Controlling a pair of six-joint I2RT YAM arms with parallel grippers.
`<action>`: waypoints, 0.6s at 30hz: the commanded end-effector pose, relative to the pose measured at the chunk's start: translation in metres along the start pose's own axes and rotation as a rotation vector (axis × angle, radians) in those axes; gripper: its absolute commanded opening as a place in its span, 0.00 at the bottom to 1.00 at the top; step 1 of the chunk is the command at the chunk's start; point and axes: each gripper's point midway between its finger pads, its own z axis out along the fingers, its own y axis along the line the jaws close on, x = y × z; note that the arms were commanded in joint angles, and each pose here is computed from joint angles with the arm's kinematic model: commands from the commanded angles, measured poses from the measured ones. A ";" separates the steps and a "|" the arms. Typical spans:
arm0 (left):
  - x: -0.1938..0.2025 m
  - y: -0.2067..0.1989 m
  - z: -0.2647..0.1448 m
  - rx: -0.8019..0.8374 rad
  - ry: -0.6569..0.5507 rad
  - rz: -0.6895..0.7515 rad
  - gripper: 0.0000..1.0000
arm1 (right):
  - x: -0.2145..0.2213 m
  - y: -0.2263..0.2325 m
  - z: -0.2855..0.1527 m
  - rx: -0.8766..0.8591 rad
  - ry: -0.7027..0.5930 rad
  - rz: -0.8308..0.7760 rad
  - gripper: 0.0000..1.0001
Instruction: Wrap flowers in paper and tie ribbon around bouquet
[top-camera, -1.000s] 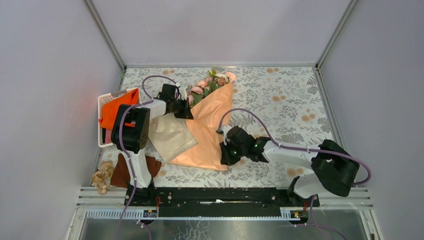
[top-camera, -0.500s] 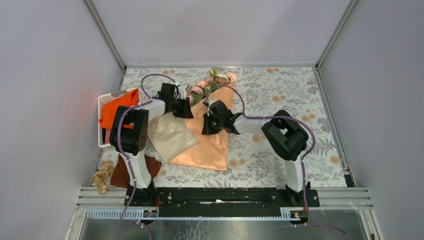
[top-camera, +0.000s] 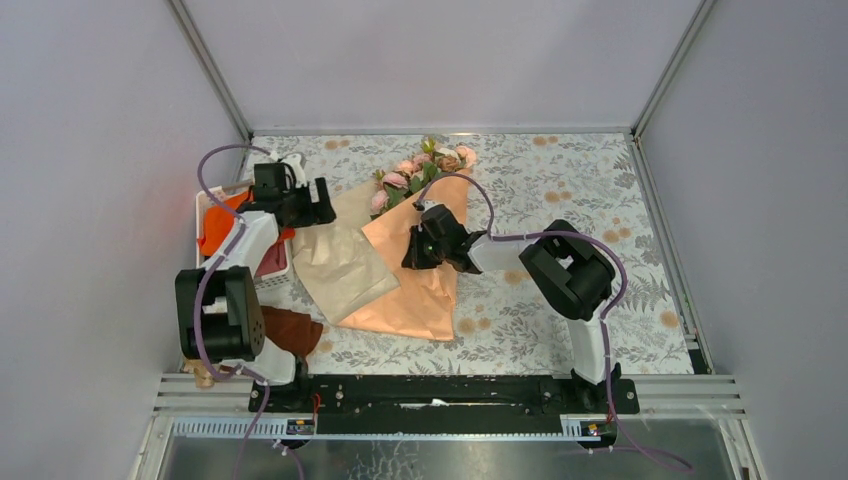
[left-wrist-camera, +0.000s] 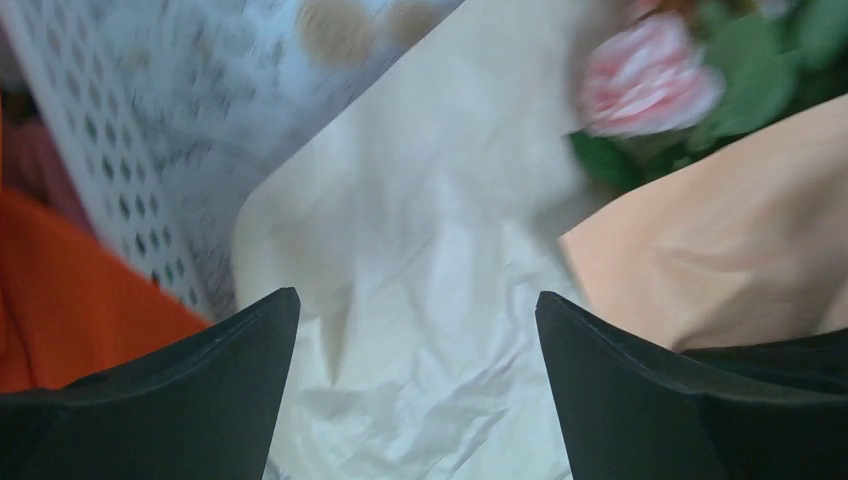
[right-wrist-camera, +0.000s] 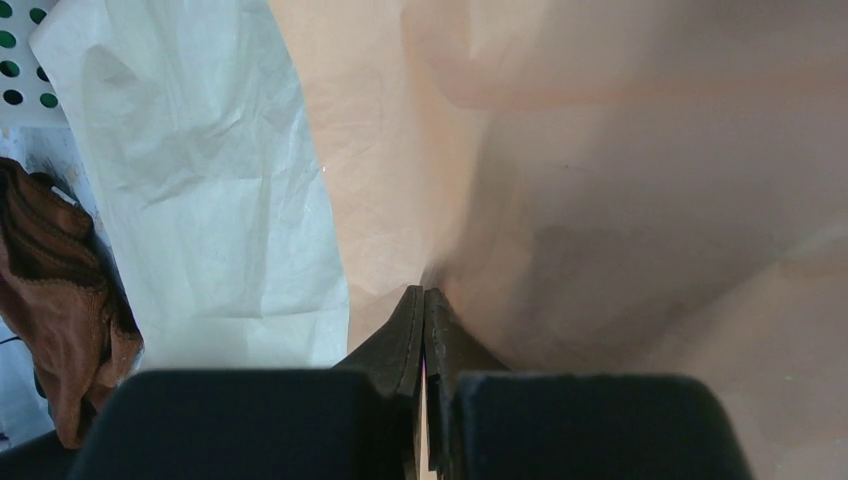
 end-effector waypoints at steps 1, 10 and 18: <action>0.064 0.029 0.005 -0.089 0.207 -0.079 0.95 | 0.032 -0.046 -0.005 0.181 0.045 0.019 0.00; 0.056 0.058 0.016 -0.188 0.173 0.075 0.98 | 0.041 -0.064 -0.016 0.223 0.058 -0.012 0.00; 0.039 0.055 0.009 -0.069 0.294 0.435 0.86 | 0.041 -0.069 -0.021 0.229 0.073 -0.039 0.00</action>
